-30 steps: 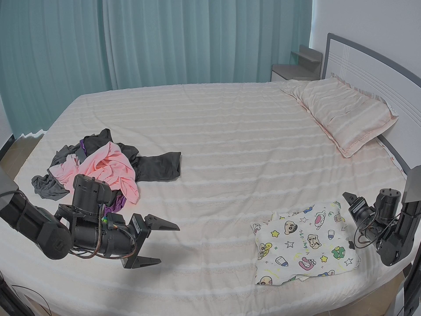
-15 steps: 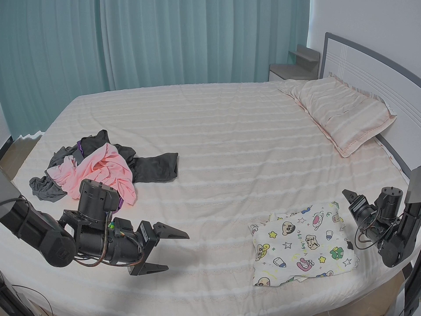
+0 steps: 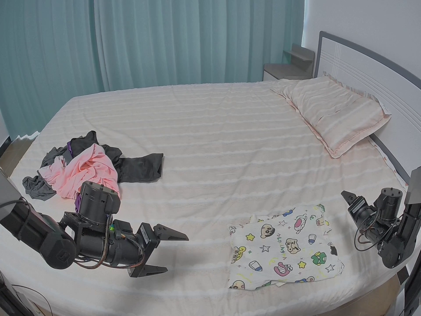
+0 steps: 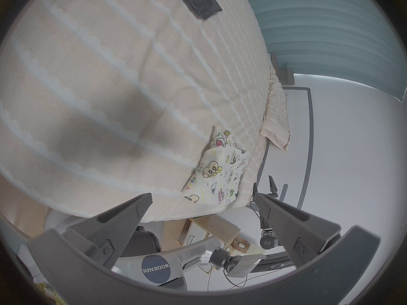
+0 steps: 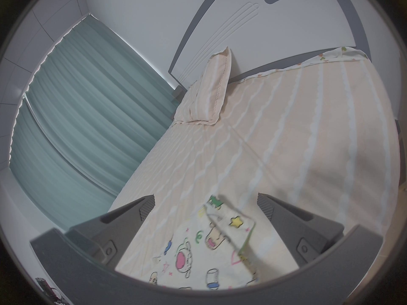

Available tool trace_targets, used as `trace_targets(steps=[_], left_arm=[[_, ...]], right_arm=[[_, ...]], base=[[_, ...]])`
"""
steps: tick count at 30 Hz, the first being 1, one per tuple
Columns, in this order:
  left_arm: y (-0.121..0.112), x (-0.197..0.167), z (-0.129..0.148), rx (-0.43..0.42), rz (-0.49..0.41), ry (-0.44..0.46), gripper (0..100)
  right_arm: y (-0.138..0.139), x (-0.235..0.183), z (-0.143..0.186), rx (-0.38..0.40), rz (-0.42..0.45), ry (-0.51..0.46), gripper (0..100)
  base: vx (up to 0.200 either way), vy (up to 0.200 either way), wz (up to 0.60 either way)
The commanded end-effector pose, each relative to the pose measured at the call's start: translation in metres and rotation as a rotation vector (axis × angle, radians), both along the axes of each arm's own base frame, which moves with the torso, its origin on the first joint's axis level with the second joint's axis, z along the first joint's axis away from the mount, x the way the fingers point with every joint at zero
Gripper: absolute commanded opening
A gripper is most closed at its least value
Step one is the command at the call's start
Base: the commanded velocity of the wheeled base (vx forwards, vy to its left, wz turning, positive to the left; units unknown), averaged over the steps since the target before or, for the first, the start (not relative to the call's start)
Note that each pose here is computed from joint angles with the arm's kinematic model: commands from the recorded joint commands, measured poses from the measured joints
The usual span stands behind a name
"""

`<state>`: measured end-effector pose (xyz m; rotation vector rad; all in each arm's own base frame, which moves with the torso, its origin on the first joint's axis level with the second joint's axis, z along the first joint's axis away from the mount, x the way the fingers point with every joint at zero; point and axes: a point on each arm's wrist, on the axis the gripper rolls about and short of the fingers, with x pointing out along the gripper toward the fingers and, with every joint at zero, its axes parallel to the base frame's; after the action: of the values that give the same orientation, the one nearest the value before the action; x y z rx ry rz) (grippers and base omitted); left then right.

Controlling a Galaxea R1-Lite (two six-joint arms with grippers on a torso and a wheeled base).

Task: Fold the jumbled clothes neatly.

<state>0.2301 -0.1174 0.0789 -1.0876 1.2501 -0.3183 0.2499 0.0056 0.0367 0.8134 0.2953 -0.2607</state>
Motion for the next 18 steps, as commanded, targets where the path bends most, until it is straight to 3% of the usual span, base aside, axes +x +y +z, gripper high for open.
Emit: trace_targets(steps=[1,5,11,18], left_arm=[[-0.0060,-0.0039,-0.0006,0.007,-0.021,-0.004,100],[-0.0082,-0.0048,-0.0012,0.020,-0.015,-0.007,100],[-0.0093,-0.0053,-0.0031,0.025,-0.019,-0.002,100],[-0.0092,-0.0053,-0.0037,0.027,-0.019,-0.002,100]], right_arm=[[0.0003,0.0001,0.0008,0.000,0.002,-0.010,100],[0.0007,-0.0002,0.0006,0.000,0.004,-0.009,100],[0.0044,-0.0024,-0.0007,0.000,0.019,0.002,100],[0.0056,-0.0027,-0.0013,0.000,0.023,0.005,100]], base=[[0.000,0.000,0.00],[0.000,0.000,0.00],[-0.200,0.000,0.00],[0.000,0.000,0.00]])
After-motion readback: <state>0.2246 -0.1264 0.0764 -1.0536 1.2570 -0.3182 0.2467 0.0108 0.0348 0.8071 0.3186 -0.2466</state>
